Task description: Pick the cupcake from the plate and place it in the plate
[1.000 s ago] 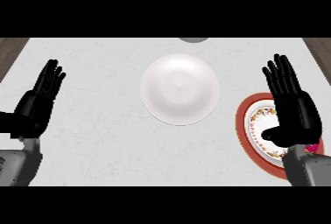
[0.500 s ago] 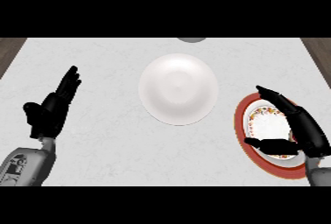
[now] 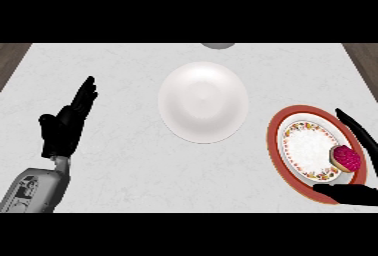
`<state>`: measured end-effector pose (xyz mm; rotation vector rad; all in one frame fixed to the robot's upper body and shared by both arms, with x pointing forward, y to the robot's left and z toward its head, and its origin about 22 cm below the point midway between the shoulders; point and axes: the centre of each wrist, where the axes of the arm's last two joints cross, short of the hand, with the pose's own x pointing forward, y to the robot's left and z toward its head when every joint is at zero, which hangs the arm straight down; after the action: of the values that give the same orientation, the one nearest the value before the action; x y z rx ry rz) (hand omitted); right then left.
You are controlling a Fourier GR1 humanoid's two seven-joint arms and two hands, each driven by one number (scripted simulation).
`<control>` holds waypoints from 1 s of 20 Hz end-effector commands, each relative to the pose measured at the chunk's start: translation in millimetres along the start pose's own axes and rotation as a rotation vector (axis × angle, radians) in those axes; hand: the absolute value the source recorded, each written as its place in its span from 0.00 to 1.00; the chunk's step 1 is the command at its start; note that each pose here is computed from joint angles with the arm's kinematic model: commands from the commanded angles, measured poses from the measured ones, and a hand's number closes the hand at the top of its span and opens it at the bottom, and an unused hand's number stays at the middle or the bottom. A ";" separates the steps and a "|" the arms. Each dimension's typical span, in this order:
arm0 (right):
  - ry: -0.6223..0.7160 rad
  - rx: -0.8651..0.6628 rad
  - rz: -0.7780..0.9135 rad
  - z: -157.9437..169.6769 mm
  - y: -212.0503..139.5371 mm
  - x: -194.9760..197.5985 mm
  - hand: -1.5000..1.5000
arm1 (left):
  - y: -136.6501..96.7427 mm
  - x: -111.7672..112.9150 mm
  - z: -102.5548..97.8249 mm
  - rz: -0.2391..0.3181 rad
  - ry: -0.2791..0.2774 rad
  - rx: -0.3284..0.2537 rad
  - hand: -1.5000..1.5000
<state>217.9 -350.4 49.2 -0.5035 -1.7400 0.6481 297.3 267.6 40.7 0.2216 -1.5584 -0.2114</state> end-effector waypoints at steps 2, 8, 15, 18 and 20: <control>0.004 0.011 0.135 6.8 -64.7 32.8 0.00 | 1.0 0.1 5.3 -0.006 0.008 0.011 0.50; 0.276 0.238 0.401 -7.5 -108.8 56.4 0.00 | -1.6 -0.3 0.5 -0.007 0.010 -0.005 0.50; 0.407 0.380 0.438 -18.9 -96.6 68.3 0.00 | -13.8 1.7 -9.2 0.003 -0.005 -0.002 0.50; 0.427 0.374 0.409 -32.3 -119.4 51.2 0.00 | -5.0 12.7 -5.4 0.002 -0.005 0.001 0.50; 0.439 0.383 0.407 -41.0 -88.9 58.1 0.00 | -6.1 14.8 14.9 0.001 -0.001 -0.024 0.50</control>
<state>230.9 -385.6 161.4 -0.6858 -1.1201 1.0422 298.3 255.6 45.0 0.2136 -1.5575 -0.2213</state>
